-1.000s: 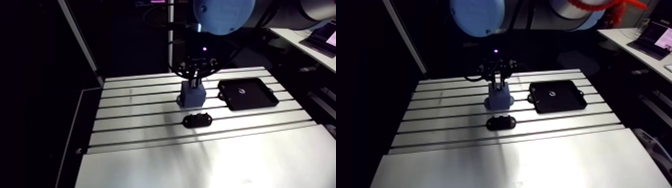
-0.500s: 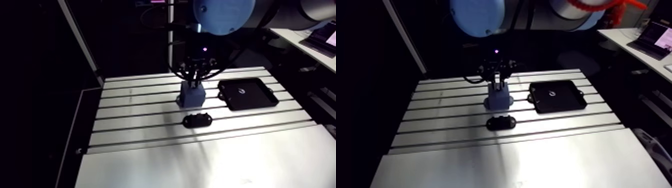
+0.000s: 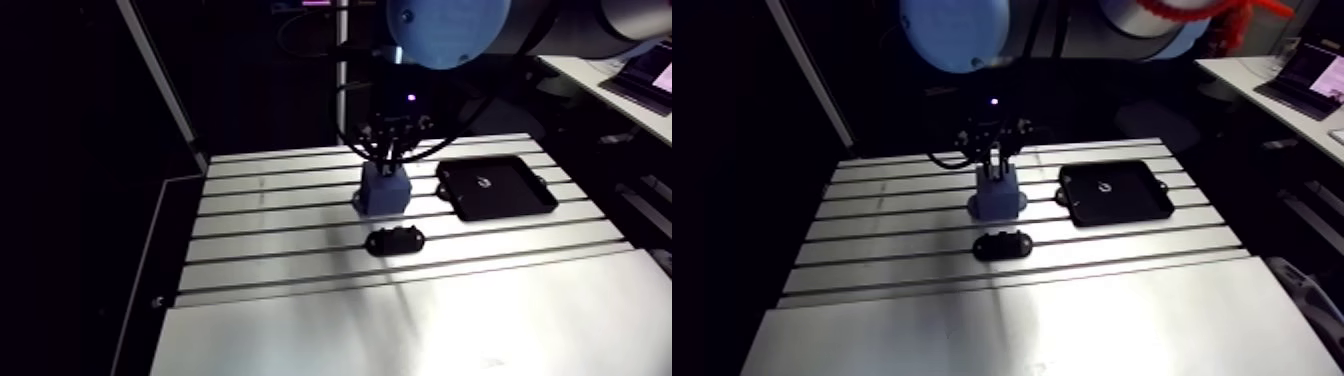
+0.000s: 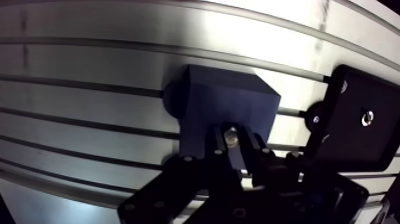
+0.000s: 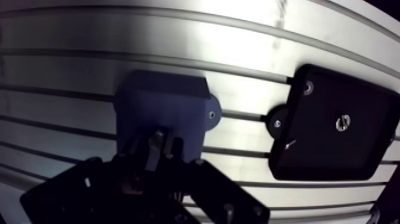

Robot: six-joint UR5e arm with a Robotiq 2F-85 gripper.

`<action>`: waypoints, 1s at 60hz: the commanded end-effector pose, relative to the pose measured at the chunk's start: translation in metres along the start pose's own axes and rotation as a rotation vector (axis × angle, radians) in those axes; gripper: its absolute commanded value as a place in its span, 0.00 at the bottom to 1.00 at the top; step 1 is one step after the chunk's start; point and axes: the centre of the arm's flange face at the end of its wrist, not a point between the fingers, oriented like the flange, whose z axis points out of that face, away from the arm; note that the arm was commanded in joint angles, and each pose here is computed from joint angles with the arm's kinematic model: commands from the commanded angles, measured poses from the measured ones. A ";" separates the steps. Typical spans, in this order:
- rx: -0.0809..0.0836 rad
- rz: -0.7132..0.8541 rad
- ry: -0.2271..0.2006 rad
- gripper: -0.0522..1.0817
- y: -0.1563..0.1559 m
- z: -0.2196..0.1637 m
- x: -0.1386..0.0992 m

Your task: Pick up the M10 bolt and insert it into the hex recess until seated.

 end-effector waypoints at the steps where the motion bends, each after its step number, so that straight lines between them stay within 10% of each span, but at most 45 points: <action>1: -0.002 -0.038 0.004 0.69 0.000 -0.002 0.001; 60: 0.007 -0.206 -0.017 0.69 -0.001 -0.001 0.000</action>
